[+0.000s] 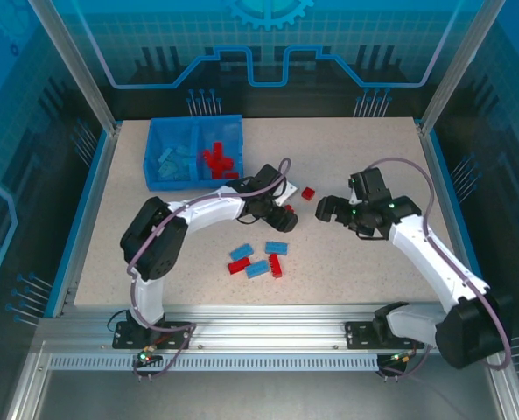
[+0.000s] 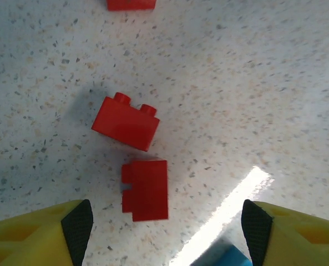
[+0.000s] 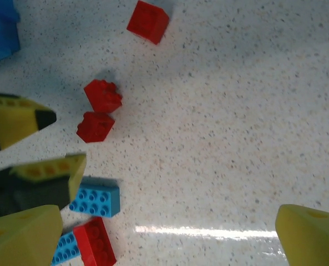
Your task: Sort the legos into containers by color
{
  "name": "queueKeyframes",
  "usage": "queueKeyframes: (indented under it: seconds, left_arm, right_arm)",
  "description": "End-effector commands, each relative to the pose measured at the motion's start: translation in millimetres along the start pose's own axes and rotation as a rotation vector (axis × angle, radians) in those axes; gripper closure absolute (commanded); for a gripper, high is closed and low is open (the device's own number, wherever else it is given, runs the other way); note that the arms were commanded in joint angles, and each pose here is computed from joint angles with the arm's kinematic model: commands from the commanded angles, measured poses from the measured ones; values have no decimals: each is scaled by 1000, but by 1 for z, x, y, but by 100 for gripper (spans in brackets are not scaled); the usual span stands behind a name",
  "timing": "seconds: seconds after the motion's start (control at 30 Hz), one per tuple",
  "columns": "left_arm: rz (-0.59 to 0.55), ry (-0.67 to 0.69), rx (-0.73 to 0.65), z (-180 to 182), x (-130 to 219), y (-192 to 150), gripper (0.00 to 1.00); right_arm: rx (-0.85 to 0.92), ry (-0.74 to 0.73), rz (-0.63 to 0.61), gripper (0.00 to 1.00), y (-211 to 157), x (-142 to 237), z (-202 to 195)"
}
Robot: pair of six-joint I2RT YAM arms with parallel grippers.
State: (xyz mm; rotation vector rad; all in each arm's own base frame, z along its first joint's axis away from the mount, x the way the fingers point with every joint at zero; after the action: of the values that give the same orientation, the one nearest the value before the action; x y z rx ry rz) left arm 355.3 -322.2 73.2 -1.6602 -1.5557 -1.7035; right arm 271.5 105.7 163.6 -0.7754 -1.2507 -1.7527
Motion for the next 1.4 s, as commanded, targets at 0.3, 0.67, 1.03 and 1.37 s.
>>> queueKeyframes:
  seconds: [0.3,0.67,1.03,1.37]
  left_arm:
    - [33,71,-17,16,-35,-6,63]
    - [-178,62,-11,7,44,21,76]
    - [-413,542,486,193,152,86,76]
    - [-360,580,695,282,122,125,68]
  right_arm:
    - [-63,30,-29,0,-15,21,-7]
    - [-69,35,-7,0,-17,19,-6]
    - [-76,73,-20,0,-15,24,1]
    - [-69,57,-52,0,-19,41,-4]
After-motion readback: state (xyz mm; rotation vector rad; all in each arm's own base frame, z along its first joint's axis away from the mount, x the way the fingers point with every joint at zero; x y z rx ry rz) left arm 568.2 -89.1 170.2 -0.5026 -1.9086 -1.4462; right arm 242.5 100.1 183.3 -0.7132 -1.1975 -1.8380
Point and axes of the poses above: each hand's point on the last joint's axis, 136 mm out from that joint toward the fingers, its own x axis back along the fingers, its own z axis along the line the jaws close on, y = z × x, the point moved 1 cm from there along x, back along the fingers, and after that the axes turned 9 degrees about x, right-handed, at the moved point
